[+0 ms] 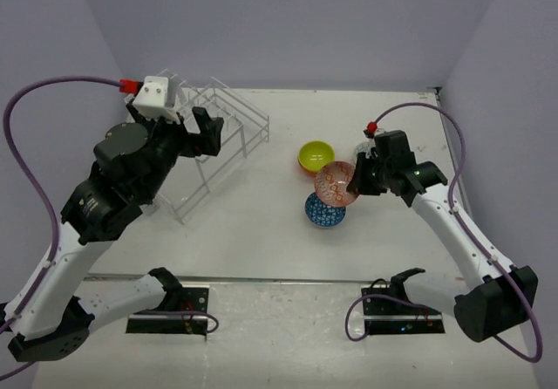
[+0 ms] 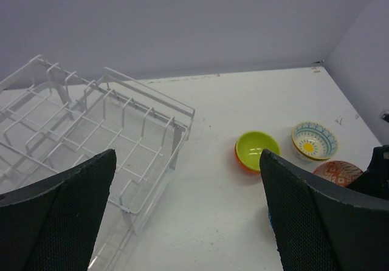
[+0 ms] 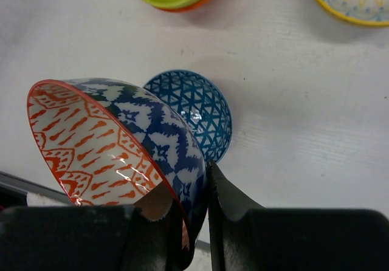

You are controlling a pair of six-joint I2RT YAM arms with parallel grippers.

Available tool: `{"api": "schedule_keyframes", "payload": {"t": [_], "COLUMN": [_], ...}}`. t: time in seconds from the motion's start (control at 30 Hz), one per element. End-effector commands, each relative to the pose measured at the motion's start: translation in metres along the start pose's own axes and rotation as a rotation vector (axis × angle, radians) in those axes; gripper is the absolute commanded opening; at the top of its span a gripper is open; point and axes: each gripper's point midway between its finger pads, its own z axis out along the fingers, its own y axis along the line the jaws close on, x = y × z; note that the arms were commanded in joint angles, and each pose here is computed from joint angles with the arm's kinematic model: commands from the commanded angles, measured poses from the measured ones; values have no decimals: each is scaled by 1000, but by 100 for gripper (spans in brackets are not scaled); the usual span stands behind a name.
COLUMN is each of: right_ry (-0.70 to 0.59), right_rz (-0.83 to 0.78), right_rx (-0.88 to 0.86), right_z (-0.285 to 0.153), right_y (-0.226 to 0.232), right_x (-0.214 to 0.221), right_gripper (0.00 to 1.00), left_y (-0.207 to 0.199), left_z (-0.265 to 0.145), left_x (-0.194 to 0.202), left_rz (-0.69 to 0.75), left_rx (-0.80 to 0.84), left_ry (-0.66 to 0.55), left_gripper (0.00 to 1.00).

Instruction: Unload the bowls from the dish rack

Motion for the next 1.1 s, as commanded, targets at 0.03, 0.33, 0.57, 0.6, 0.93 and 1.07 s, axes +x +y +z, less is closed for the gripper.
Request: {"api": "schedule_keyframes", "payload": {"t": [0.03, 0.33, 0.57, 0.6, 0.93, 1.07], "right_ry": [119, 239, 271, 277, 316, 313], "right_rz": [-15, -11, -6, -8, -30, -27], "right_rx": [-86, -79, -69, -67, -6, -33], "right_z": [21, 61, 72, 73, 85, 86], "right_y": [9, -1, -2, -3, -14, -8], "right_x": [28, 55, 55, 56, 56, 54], "right_gripper": [0, 0, 5, 7, 12, 16], "left_y": [24, 40, 46, 46, 43, 44], "left_z": [-11, -29, -23, -22, -19, -19], "left_x": [23, 56, 91, 90, 92, 92], "left_rz": [84, 179, 228, 225, 228, 229], "left_rx": [-70, -54, -63, -62, -53, -54], "left_ry": [44, 64, 107, 101, 92, 89], "left_gripper": [100, 100, 100, 100, 100, 100]}}
